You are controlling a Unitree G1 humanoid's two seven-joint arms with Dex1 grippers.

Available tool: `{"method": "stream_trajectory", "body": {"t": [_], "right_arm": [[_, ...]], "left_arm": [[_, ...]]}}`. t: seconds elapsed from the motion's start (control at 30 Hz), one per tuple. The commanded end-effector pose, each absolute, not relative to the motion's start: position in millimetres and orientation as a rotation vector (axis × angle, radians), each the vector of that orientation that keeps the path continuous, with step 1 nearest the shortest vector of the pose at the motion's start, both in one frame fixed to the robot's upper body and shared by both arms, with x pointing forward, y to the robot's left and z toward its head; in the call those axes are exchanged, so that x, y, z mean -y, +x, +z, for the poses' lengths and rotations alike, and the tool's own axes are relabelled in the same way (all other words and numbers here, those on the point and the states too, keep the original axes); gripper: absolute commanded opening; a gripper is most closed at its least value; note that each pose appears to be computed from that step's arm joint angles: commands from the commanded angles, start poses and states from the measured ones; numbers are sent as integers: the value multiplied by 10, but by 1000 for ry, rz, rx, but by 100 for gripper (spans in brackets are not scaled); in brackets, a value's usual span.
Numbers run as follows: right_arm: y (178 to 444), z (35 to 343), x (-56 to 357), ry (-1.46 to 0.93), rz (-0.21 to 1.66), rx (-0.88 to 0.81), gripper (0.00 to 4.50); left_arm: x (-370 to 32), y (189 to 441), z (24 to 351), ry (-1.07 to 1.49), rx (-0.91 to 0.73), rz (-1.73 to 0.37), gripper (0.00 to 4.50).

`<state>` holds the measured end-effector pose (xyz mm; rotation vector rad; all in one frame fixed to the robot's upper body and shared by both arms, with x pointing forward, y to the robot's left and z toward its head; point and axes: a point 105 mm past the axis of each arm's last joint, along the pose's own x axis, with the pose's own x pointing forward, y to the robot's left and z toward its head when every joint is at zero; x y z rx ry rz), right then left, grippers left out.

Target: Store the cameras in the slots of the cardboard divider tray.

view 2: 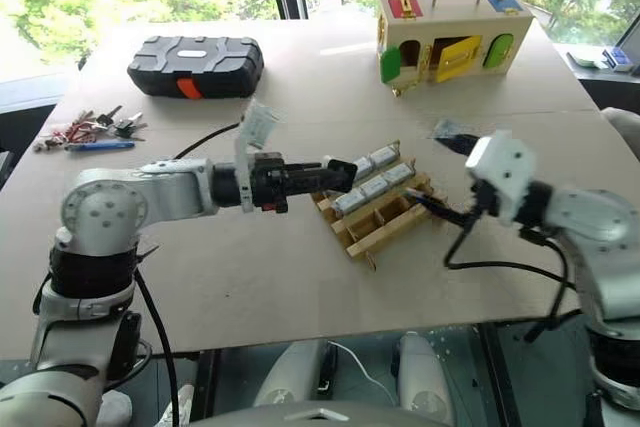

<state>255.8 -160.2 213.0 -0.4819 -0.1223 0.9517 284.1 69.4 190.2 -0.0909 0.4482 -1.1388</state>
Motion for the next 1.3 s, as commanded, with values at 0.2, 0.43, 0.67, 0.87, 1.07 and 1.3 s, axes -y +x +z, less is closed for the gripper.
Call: {"method": "stream_trajectory", "body": {"t": [0.2,0.43,0.67,0.87,1.07,1.3], "right_arm": [[2227,2231,1652,-476,959,131,450],[2195,2150,1650,-484,916,108,450],[2199,2132,1673,-497,889,106,450],[2180,2103,1692,-507,875,96,450],[2143,2088,1699,-513,871,90,450],[1981,2162,1615,-538,997,165,450]], "left_arm": [[-540,2796,1747,137,-595,-1245,77],[-540,2871,1606,223,-621,-1222,77],[-497,2979,1547,278,-621,-1184,77],[-491,2991,1557,407,-669,-1176,77],[-507,2898,1629,497,-713,-1175,77],[-550,2939,1598,514,-751,-1092,77]]}}
